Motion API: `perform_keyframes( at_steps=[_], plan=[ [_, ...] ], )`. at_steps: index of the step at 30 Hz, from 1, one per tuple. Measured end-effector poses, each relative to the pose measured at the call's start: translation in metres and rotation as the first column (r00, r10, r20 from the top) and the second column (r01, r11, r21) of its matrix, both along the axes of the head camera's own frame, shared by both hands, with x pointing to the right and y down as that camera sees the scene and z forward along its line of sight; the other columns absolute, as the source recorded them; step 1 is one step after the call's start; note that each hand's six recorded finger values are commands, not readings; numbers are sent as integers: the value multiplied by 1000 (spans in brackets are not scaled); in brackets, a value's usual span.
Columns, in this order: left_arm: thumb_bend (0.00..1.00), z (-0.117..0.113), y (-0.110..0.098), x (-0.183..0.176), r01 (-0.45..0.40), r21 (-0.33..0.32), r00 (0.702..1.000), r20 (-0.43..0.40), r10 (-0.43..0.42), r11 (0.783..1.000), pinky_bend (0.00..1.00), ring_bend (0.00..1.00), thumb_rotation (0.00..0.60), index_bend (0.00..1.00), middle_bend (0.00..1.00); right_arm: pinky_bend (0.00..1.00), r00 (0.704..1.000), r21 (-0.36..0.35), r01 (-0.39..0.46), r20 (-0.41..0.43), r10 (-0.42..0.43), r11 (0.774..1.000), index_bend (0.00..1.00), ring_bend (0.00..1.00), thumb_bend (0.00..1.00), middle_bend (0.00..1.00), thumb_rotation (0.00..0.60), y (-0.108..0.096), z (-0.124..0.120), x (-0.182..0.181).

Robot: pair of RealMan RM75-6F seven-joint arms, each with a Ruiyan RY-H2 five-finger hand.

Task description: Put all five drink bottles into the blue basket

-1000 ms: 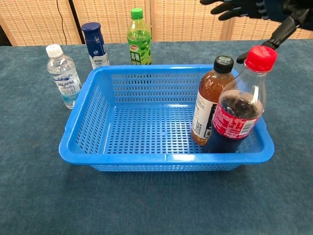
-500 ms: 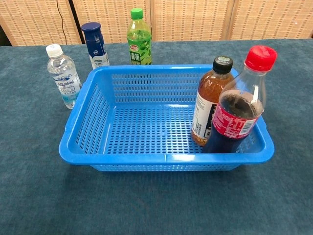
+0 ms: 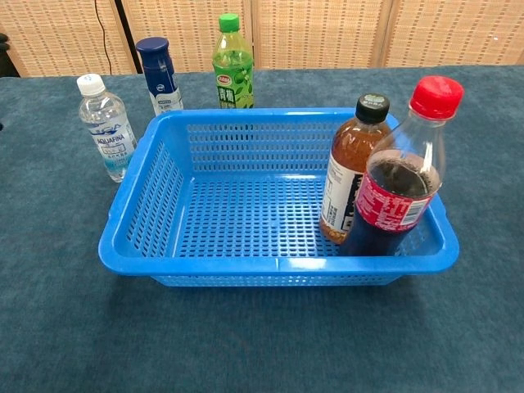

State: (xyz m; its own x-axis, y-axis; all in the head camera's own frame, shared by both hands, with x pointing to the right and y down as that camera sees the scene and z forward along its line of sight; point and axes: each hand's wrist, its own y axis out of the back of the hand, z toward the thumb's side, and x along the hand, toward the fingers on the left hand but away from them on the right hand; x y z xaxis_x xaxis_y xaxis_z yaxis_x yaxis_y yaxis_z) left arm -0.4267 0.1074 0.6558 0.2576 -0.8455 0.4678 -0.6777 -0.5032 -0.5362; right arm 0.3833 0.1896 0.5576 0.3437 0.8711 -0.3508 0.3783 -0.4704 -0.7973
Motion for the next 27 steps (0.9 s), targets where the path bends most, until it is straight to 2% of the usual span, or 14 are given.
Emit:
perform_keyframes(
  at_steps=[5, 12, 15, 19, 24, 27],
  plan=[
    [0, 30, -9, 23, -10, -41, 999, -43, 8, 999, 0, 0, 600, 0, 0, 0, 1000, 15, -9, 12, 8, 1000, 0, 0, 0, 0, 600, 0, -3, 3],
    [8, 55, -9, 47, -24, -72, 997, -70, 19, 997, 0, 0, 600, 0, 0, 0, 999, 10, -11, 43, 10, 1000, 0, 0, 0, 0, 600, -1, -4, 3],
    [54, 62, -8, 56, -30, -80, 996, -84, 23, 996, 0, 0, 600, 0, 0, 0, 998, 3, -10, 62, 9, 1000, 0, 0, 0, 0, 600, 0, -5, 2],
    [178, 70, -9, 66, -36, -78, 996, -86, 30, 996, 7, 0, 600, 0, 0, 0, 997, 3, -7, 74, 6, 1000, 0, 0, 0, 0, 600, 0, -7, 2],
    [318, 77, -11, 78, -38, -70, 996, -79, 33, 997, 174, 6, 600, 41, 0, 0, 996, 2, -6, 89, 6, 1000, 0, 0, 0, 0, 600, 1, -9, 1],
    [375, 82, -11, 86, -29, -61, 996, -80, 24, 998, 249, 68, 600, 105, 20, 0, 995, -3, -4, 96, 4, 1000, 0, 0, 0, 0, 600, 1, -9, 1]
  ],
)
